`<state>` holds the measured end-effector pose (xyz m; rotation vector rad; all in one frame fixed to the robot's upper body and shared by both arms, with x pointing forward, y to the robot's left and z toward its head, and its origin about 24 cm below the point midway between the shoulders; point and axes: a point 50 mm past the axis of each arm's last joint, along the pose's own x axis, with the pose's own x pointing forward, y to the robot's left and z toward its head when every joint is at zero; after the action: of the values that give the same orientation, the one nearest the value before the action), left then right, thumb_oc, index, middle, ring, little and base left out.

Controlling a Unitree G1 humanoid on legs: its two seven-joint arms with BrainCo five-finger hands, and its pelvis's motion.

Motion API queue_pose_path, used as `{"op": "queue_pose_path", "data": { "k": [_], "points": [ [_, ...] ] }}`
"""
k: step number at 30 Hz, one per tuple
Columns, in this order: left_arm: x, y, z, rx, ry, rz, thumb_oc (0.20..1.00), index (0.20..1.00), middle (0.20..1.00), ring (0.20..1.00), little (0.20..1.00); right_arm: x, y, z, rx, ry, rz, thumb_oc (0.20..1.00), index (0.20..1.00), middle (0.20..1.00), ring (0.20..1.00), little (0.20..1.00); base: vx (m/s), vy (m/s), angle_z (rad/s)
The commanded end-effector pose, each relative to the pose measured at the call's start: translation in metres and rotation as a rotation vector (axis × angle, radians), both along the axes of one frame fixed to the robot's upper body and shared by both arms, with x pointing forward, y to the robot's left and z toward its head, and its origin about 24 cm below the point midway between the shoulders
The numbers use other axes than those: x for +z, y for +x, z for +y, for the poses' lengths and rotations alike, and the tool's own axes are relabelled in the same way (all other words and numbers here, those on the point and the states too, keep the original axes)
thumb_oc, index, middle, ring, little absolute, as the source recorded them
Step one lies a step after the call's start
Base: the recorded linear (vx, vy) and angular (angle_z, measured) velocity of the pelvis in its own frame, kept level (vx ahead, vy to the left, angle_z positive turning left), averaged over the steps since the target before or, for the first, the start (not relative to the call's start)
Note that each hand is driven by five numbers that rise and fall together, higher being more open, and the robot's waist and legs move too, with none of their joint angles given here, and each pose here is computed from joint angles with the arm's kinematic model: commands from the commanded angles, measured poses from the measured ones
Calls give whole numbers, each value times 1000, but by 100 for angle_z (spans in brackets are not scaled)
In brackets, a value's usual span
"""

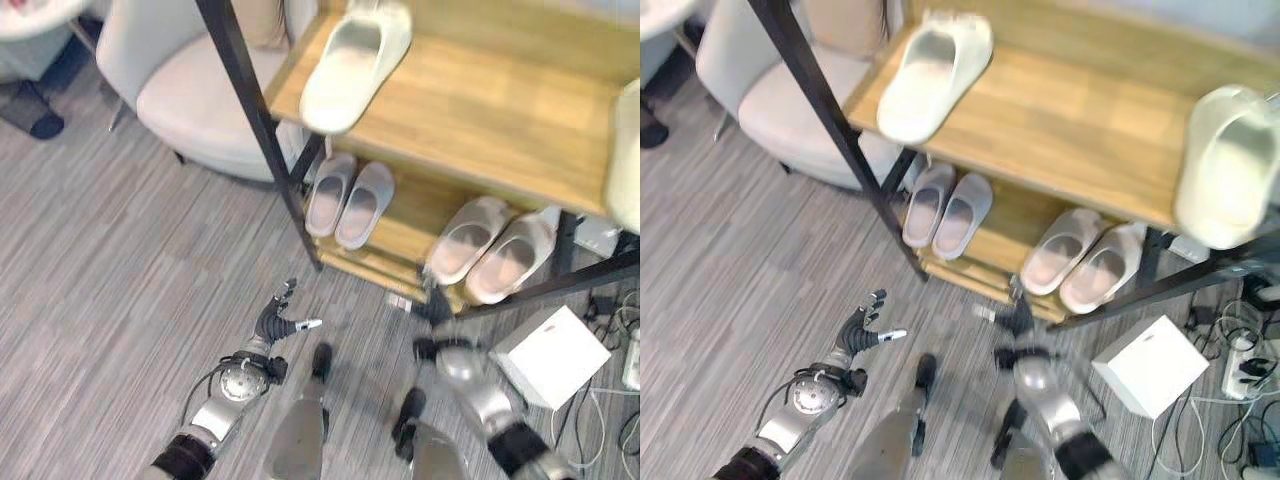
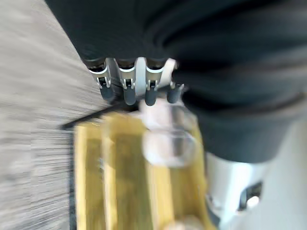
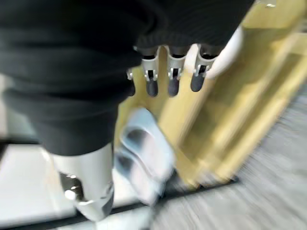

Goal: Arrange the slippers neatly on the shoe rack.

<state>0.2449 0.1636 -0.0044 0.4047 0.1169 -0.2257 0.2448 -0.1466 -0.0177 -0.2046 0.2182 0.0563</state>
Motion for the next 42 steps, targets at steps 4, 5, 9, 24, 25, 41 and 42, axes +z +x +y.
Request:
{"op": "queue_pose_path", "data": {
  "k": [4, 5, 9, 24, 25, 41, 42],
  "points": [
    [35, 0, -36, -454, 244, -184, 1000, 1000, 1000, 1000, 1000, 7, 1, 2, 222, -57, -33, 1000, 1000, 1000, 1000, 1000, 129, 44, -24],
    [35, 0, -36, -456, 243, -182, 1000, 1000, 1000, 1000, 1000, 6, 0, 2, 221, -56, -31, 1000, 1000, 1000, 1000, 1000, 92, 21, -29],
    [81, -2, -69, -643, 144, -347, 1000, 1000, 1000, 1000, 1000, -14, -20, -10, 242, -104, 70, 1000, 1000, 1000, 1000, 1000, 110, 22, -20],
    [245, 67, -8, -8, 527, -1155, 1000, 1000, 1000, 1000, 1000, -31, -50, -47, 177, -142, 170, 1000, 1000, 1000, 1000, 1000, 34, -1, -16],
    [248, 72, 5, 59, 630, -1165, 1000, 1000, 1000, 1000, 1000, -30, -50, -48, 179, -148, 166, 1000, 1000, 1000, 1000, 1000, 0, 26, -24],
    [332, 116, 94, 581, 1487, -1062, 1000, 1000, 1000, 1000, 1000, -21, -49, -52, 187, -156, 116, 1000, 1000, 1000, 1000, 1000, -71, 24, -10],
    [336, 117, 95, 594, 1496, -1057, 1000, 1000, 1000, 1000, 1000, -19, -48, -51, 189, -152, 109, 1000, 1000, 1000, 1000, 1000, -69, 4, -13]
  ]
}}
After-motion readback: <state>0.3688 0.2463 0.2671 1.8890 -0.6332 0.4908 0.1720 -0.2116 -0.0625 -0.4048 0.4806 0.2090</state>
